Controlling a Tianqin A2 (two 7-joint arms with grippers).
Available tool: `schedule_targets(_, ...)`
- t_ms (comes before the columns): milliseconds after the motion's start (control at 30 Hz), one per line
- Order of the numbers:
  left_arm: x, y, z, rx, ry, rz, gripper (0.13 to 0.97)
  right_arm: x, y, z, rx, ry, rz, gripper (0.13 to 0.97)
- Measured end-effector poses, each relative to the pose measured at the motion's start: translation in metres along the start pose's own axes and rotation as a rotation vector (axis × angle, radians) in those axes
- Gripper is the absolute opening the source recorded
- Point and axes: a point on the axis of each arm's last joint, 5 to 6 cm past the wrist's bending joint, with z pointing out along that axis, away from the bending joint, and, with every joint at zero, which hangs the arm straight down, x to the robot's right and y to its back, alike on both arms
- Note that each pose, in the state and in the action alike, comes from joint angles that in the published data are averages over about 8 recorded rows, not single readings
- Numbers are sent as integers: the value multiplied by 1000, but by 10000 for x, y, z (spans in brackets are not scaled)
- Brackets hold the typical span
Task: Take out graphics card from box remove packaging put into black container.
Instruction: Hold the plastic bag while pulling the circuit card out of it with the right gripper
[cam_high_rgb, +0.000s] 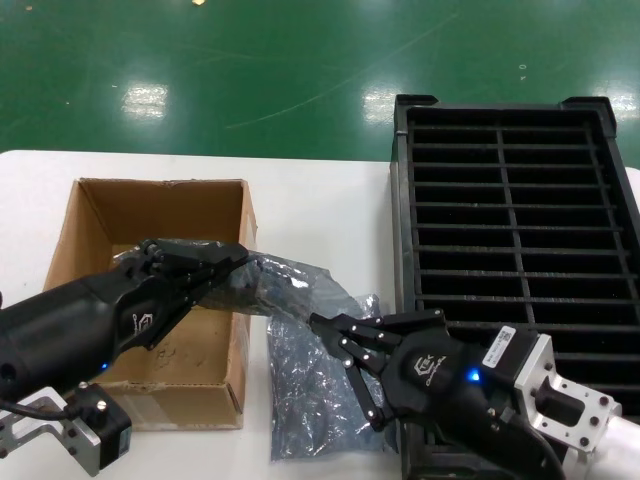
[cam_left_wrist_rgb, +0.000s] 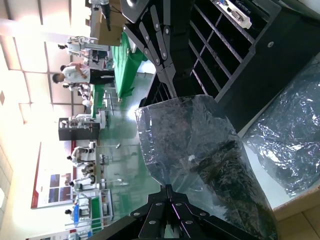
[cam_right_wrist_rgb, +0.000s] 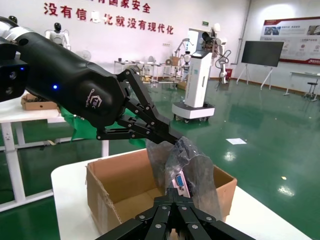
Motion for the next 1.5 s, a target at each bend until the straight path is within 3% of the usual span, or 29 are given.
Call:
schedule_targets(900, 0, 0, 0, 0, 0, 0, 140, 530, 22, 428, -50, -34, 31, 134)
schedule_targets(1500, 0, 0, 0, 0, 0, 0, 140, 520, 38, 627, -81, -93, 16, 136)
